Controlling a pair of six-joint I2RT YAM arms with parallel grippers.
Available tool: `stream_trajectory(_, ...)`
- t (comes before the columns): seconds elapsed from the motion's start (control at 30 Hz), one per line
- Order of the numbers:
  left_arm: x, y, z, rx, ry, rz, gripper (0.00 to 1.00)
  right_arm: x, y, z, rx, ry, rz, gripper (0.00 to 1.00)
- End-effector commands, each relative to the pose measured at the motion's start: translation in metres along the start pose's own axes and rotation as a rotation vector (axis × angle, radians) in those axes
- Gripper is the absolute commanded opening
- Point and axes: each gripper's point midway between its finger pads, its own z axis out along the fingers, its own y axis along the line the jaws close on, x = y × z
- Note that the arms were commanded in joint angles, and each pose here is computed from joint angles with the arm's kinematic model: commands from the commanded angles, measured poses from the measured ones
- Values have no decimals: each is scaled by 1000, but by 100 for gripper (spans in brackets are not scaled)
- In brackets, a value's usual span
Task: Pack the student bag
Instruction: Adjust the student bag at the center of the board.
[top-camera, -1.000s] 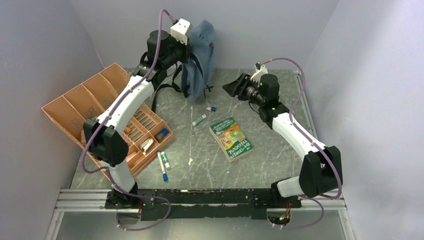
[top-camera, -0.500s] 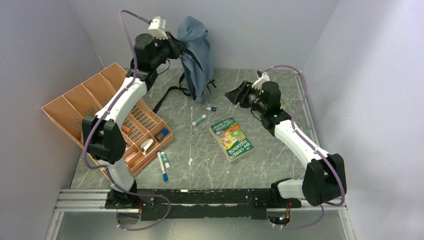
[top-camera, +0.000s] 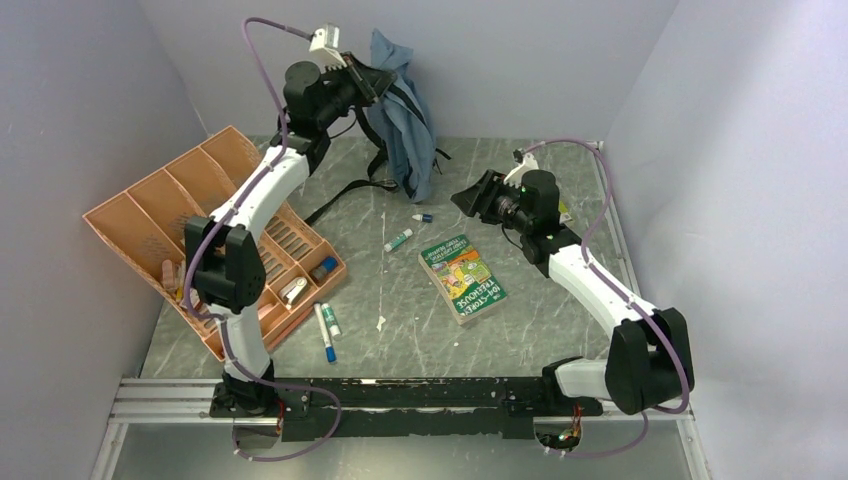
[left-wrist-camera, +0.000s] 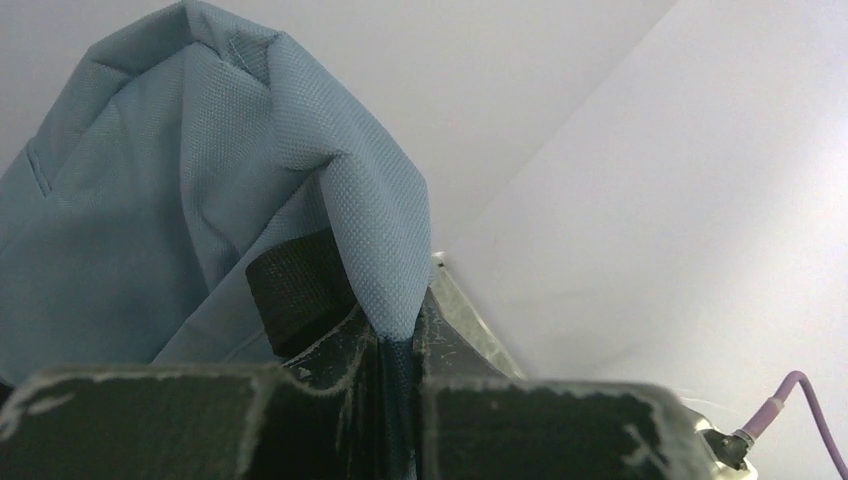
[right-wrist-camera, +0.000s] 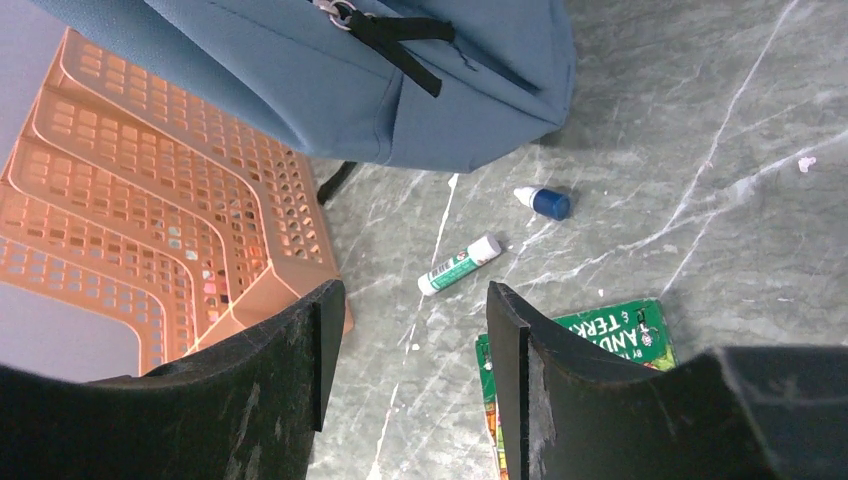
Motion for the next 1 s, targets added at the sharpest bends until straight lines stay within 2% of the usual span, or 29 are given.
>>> stream_trajectory(0.0, -65, -64, 4, 179, -226, 53, 5, -8, 3, -6, 2, -35, -10, 58)
stream_trajectory(0.17, -44, -44, -7, 131, -198, 70, 5, -7, -1, -11, 30, -35, -18, 58)
stream_trajectory(0.3, -23, 2, -39, 6, -155, 58, 5, -5, -8, -18, 68, -47, -35, 59)
stream_trajectory(0.57, 3, 80, -94, -290, -98, 137, 5, 7, -17, -15, 87, -11, -28, 66)
stream_trajectory(0.73, 17, 101, -114, -394, -59, 186, 5, 9, -17, -15, 80, 3, -36, 68)
stream_trajectory(0.97, 46, 119, -146, -477, 14, 216, 5, 14, -14, -7, 56, 76, -81, 79)
